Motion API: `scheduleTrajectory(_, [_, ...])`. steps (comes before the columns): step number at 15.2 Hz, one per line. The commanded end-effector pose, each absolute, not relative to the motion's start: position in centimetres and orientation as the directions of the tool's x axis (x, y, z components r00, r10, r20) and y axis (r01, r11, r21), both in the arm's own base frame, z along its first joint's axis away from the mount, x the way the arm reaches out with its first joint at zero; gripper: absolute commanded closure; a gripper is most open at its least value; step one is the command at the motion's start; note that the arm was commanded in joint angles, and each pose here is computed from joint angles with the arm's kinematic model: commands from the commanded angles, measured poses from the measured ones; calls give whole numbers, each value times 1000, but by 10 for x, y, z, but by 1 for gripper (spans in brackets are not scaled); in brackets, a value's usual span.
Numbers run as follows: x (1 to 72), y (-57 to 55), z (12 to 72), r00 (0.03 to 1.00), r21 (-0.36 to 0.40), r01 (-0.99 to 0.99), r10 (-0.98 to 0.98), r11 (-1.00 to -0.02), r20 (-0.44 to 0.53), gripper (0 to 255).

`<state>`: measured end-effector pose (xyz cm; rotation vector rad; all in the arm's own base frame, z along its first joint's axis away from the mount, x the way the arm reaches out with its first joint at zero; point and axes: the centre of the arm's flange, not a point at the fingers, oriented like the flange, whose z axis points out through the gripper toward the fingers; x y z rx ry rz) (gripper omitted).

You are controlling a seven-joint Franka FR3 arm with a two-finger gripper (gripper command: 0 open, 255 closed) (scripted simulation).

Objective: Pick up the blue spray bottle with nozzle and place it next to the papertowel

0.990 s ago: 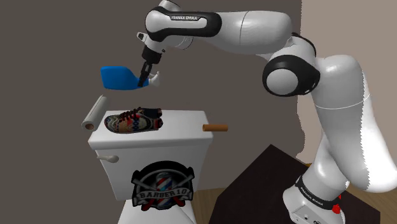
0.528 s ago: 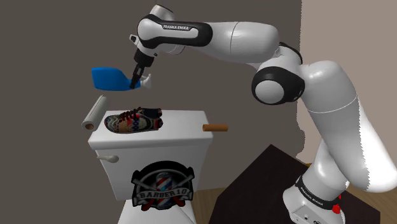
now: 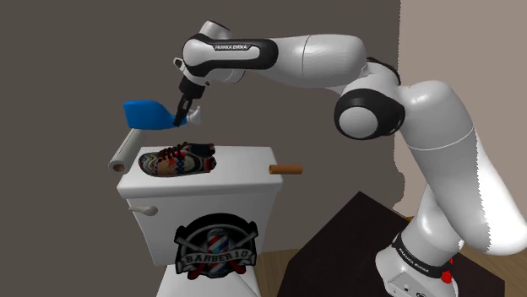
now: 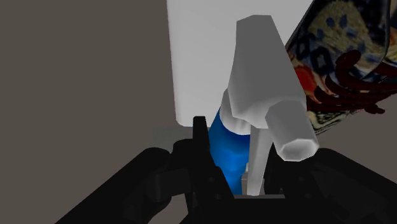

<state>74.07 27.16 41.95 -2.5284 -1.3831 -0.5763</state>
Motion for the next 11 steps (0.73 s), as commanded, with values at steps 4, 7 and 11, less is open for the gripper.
scheduleTrajectory(4, [746,264,362,494,14,838,768,-546,407,255])
scheduleTrajectory(7, [746,264,347,494,14,838,768,-546,407,255])
scheduleTrajectory(11, [746,264,325,494,14,838,768,-546,407,255])
